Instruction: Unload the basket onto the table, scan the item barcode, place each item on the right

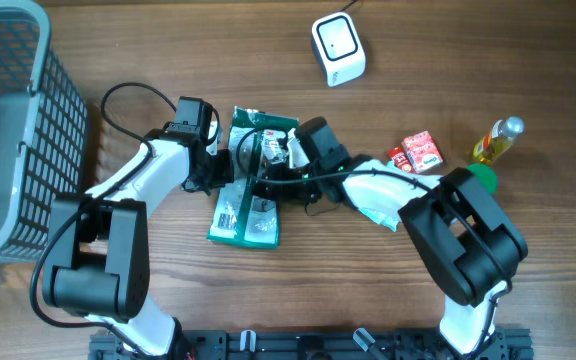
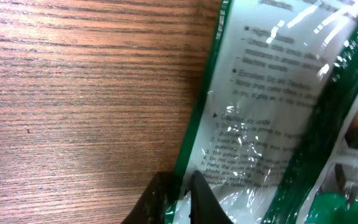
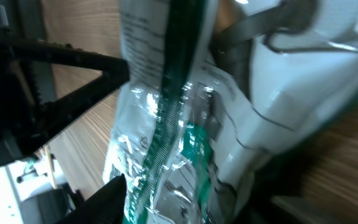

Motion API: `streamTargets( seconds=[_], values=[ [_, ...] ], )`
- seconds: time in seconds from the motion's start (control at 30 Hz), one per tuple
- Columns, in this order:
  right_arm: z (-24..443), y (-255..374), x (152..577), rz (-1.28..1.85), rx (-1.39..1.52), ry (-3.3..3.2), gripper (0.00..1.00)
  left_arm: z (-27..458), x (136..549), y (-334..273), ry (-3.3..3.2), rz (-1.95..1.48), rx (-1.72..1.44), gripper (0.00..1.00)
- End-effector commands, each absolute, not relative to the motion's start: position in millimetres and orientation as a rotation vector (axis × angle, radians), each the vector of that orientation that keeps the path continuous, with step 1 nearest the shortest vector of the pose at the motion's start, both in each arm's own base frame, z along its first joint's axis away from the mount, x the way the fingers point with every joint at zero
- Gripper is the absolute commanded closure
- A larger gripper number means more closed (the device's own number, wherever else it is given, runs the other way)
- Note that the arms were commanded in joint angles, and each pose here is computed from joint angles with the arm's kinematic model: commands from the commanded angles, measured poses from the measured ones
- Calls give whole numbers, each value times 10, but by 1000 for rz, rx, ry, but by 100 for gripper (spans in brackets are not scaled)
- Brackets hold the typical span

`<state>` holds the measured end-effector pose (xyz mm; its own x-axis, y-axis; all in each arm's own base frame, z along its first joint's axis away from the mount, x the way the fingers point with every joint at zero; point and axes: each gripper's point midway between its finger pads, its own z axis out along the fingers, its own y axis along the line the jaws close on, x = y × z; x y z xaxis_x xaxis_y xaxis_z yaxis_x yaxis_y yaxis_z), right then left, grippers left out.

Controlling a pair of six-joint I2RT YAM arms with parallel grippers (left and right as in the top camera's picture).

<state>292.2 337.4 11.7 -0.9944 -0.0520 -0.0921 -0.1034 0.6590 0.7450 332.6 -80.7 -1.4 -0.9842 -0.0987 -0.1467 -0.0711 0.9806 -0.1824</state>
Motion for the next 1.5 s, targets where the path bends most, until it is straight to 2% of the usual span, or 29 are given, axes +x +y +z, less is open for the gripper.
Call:
streamTargets(
  seconds=[0.0, 0.3, 0.4, 0.7, 0.83, 0.97, 1.07, 1.2, 1.3, 1.37, 1.47],
  values=[
    [-99, 3352, 2768, 1238, 11, 2873, 46, -98, 3291, -834, 3000, -266, -103, 93],
    [-41, 3416, 2970, 1212, 52, 2767, 48, -98, 3291, -834, 3000, -266, -103, 92],
    [-30, 3421, 2999, 1208, 47, 2751, 52, -98, 3292, -834, 3000, -266, -103, 93],
    [91, 3641, 2979, 1235, -97, 2649, 52, -96, 3302, -836, 2995, -267, -102, 92],
    [87, 3654, 2968, 1226, -113, 2645, 63, -95, 3307, -836, 2993, -267, -102, 92],
    [87, 3654, 2967, 1209, -182, 2625, 79, -93, 3319, -836, 2988, -268, -103, 94],
    [75, 3644, 2961, 1205, -178, 2633, 80, -75, 3342, -792, 2979, -249, -114, 94],
    [62, 3635, 2951, 1182, -253, 2617, 88, 77, 3468, -664, 2923, -226, -157, 94],
    [14, 3593, 2920, 1165, -240, 2651, 86, 288, 3574, -537, 2852, -232, -204, 96],
    [9, 3567, 2938, 1159, -245, 2650, 94, 396, 3615, -450, 2815, -232, -234, 96],
    [24, 3548, 2958, 1172, -271, 2639, 96, 495, 3647, -339, 2780, -229, -272, 93]
  ],
)
